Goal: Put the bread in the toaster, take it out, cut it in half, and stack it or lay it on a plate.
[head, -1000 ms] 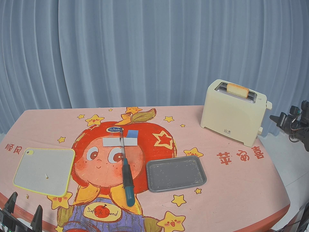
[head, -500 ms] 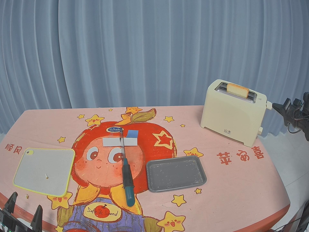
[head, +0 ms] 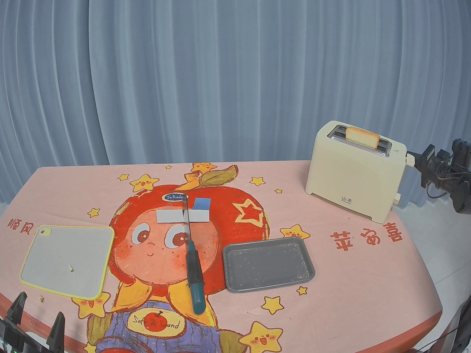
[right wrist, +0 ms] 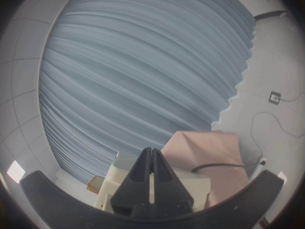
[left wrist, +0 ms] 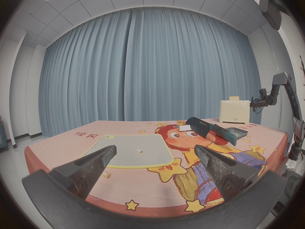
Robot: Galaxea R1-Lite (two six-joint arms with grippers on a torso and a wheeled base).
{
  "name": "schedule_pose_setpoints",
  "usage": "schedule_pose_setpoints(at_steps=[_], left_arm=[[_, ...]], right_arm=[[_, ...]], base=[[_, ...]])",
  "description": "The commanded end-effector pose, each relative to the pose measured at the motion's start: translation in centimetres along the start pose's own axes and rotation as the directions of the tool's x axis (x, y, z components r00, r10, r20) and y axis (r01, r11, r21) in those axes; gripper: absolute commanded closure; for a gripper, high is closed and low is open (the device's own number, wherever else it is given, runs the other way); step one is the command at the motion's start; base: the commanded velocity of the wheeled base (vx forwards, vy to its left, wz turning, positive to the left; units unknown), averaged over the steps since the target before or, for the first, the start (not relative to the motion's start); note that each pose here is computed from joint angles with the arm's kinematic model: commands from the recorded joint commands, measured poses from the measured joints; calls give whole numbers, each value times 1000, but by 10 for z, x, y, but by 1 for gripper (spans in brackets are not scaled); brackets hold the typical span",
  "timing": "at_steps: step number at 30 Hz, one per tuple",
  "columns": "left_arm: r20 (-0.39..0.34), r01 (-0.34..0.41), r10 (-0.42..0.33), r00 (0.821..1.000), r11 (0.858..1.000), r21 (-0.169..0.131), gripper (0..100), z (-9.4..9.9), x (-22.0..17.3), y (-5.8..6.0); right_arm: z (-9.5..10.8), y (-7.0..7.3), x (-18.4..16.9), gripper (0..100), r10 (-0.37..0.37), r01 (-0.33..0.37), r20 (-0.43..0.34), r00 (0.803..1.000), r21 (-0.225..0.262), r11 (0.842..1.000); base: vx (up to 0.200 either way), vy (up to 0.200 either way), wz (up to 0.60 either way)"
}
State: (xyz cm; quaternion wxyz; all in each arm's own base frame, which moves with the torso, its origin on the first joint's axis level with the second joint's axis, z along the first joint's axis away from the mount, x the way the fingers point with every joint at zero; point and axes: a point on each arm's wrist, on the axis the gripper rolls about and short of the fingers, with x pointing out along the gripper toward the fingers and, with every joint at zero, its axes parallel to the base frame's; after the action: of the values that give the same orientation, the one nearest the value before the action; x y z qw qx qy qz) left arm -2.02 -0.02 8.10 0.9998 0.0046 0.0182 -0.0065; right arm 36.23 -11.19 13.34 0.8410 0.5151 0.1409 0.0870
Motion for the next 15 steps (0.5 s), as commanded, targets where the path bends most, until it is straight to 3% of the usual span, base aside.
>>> schedule_pose_setpoints(at_steps=[1, 9, 15], left_arm=[[-17, 0, 0, 1000, 1000, 0, 0, -4, 1, 0], [-17, 0, 0, 1000, 1000, 0, 0, -4, 1, 0], [-17, 0, 0, 1000, 1000, 0, 0, -4, 1, 0]], right_arm=[[-13, -3, 11, 100, 2, -1, -44, 999, 33, 999], [-16, 0, 11, 100, 7, -4, -58, 998, 52, 999], [-23, 5, 2, 100, 28, -22, -110, 994, 61, 998]], base=[[0, 0, 0], [0, 0, 0], [0, 0, 0]])
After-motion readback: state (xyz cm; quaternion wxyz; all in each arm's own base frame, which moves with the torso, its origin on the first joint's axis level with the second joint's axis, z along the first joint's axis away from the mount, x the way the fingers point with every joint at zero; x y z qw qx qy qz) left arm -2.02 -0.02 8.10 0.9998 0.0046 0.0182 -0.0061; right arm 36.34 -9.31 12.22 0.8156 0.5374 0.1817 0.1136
